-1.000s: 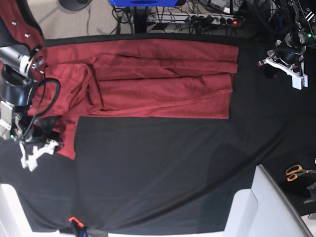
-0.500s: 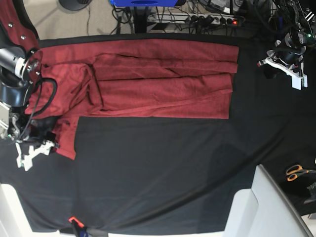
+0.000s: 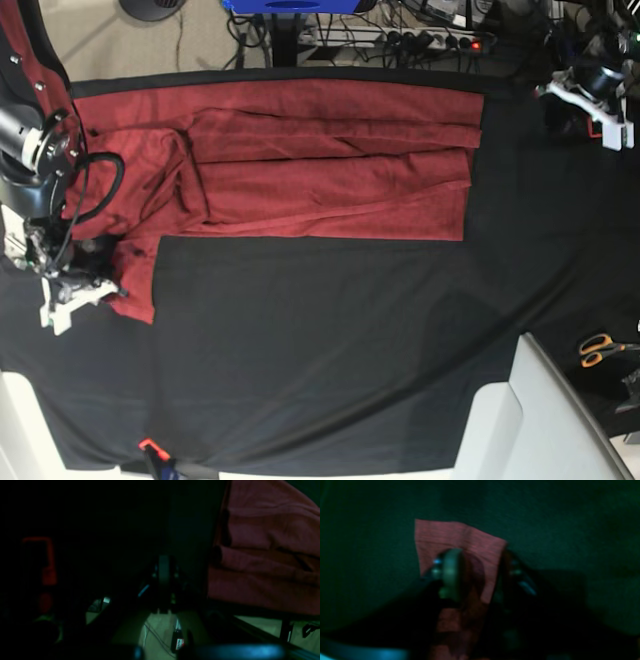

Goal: Fold the T-shirt properly
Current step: 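Lower the right gripper and grasp the sleeve end again, then drag the sleeve end across the folded shirt toward the hem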

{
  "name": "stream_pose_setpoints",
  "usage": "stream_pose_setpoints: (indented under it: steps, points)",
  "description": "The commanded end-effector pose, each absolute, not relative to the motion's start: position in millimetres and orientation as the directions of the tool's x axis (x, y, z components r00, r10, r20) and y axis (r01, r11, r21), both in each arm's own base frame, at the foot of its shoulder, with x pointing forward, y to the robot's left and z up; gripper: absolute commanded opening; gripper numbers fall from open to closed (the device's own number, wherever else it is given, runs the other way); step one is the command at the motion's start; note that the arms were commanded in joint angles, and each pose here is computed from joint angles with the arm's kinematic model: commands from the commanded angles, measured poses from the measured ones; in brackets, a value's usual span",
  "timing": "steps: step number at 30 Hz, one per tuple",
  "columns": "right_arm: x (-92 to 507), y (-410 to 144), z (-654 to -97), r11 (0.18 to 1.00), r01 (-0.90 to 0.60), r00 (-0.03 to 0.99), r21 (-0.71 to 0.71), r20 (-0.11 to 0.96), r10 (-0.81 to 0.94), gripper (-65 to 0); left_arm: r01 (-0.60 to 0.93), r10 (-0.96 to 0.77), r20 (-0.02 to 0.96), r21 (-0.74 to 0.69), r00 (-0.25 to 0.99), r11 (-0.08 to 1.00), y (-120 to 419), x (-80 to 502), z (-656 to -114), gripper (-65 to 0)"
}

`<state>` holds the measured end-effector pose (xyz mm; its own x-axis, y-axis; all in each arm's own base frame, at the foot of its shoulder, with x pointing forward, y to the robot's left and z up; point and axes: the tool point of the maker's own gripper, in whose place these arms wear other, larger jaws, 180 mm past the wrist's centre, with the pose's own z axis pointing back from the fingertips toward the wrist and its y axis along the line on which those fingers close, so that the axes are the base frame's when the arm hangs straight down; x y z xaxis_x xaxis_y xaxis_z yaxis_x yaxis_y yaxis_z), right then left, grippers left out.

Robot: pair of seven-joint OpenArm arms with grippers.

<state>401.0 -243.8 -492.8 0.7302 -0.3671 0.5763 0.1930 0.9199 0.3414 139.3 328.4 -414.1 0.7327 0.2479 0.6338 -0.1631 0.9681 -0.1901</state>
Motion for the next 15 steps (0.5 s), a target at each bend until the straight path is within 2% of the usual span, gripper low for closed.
stream_pose_setpoints:
  steps: [1, 7, 12, 15]
  points:
    - [412, -248, -481, 0.923, 0.180, 0.716, 0.340, 0.598, -0.360, -63.6, -0.150, 0.230, 0.660, -0.177, 0.715, 0.973, 334, 142, -404, -65.0]
    - [414, -243, -468, 0.945, 0.129, 0.732, 0.301, 0.614, -0.295, -65.0, -0.144, 0.217, 0.645, -0.164, 0.733, 0.976, 336, 132, -405, -65.0]
    - [394, -211, -433, 0.977, -0.055, 0.739, 0.206, 0.667, -0.099, -65.0, -0.114, 0.185, 0.643, -0.150, 0.743, 0.982, 339, 133, -403, -65.0]
    - [371, -191, -411, 0.985, -0.108, 0.732, 0.131, 0.681, -0.011, -65.0, -0.111, 0.181, 0.647, -0.148, 0.740, 0.983, 340, 136, -402, -65.0]
